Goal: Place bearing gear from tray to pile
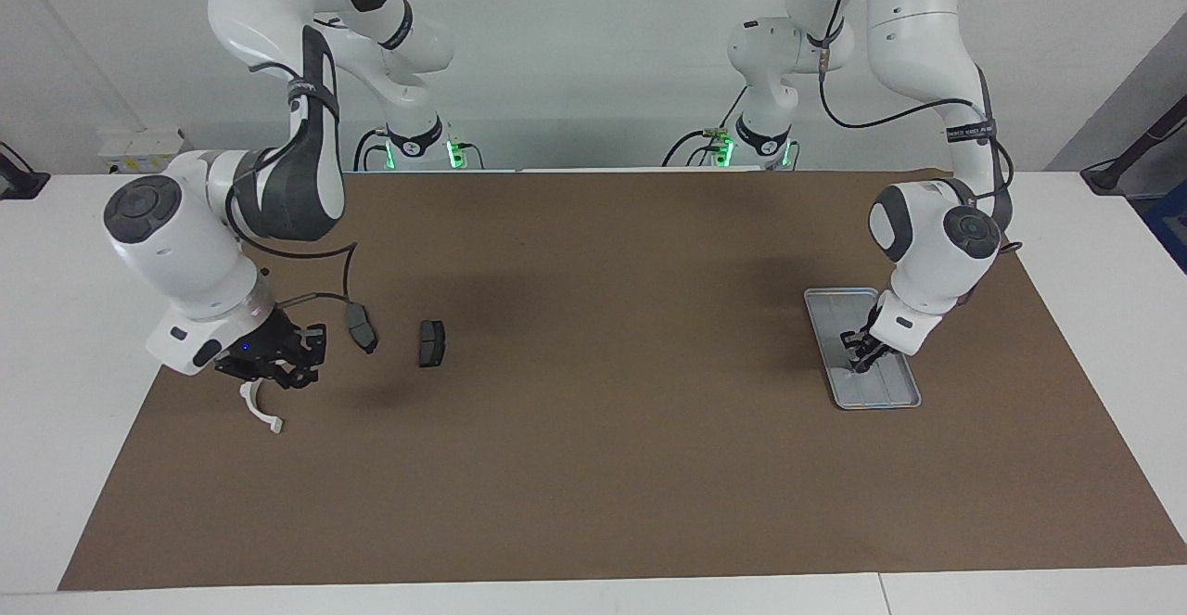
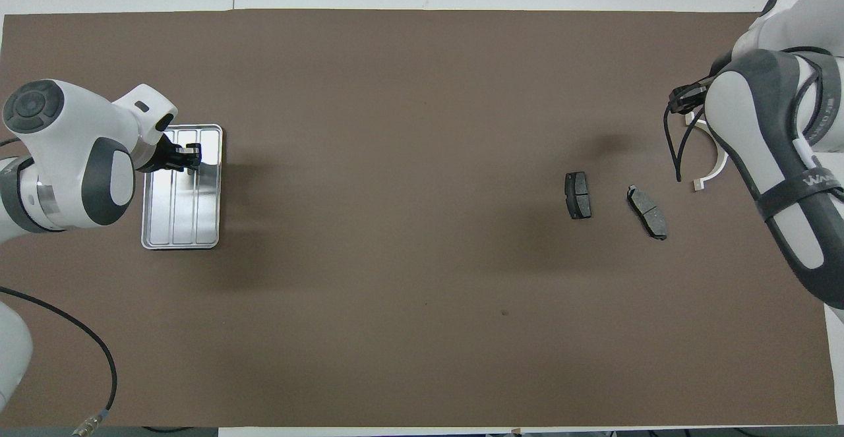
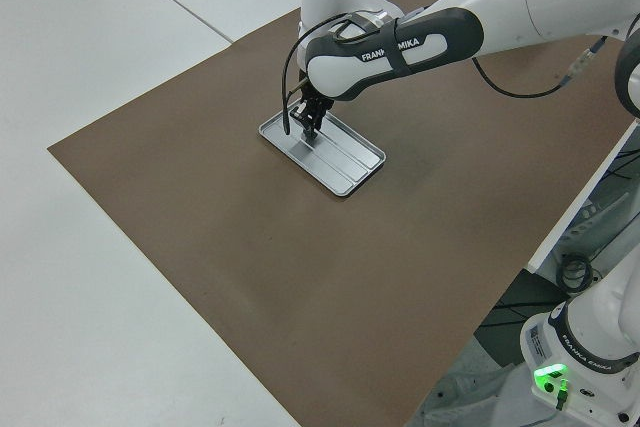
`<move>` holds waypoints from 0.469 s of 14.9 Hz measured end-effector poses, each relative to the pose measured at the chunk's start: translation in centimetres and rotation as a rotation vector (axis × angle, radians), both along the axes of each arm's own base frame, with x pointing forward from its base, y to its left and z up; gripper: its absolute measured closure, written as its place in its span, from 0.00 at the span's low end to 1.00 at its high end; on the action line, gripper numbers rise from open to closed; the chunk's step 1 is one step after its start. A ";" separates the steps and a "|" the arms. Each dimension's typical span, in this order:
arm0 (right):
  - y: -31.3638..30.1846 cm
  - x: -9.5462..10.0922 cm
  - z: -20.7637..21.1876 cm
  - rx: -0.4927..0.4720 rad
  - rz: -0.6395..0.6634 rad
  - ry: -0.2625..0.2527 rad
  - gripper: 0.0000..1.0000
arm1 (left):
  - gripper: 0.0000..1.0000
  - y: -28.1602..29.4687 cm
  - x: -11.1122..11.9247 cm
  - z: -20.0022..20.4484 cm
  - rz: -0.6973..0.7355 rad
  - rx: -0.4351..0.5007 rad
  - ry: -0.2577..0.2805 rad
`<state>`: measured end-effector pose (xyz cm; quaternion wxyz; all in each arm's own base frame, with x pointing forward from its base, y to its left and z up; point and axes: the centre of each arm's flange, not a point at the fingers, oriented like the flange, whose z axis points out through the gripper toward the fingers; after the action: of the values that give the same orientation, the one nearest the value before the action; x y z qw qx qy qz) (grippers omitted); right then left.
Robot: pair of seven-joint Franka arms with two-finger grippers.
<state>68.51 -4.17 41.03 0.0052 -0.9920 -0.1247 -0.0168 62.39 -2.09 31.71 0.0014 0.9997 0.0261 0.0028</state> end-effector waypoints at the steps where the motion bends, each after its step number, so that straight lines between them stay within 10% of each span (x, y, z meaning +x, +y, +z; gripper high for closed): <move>1: 0.1 -0.2 -1.4 -0.001 0.001 -0.003 0.64 | 0.77 -1.0 0.2 0.9 0.014 0.000 0.015; 7: -0.2 -1.4 -7.9 -0.006 -0.003 -0.005 0.64 | 0.77 -11.5 -0.6 6.0 0.158 0.015 0.076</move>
<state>67.14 -4.42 33.15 0.0018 -0.9922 -0.1234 -0.0187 61.79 -13.61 37.70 -0.0073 0.9938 0.1049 -0.0348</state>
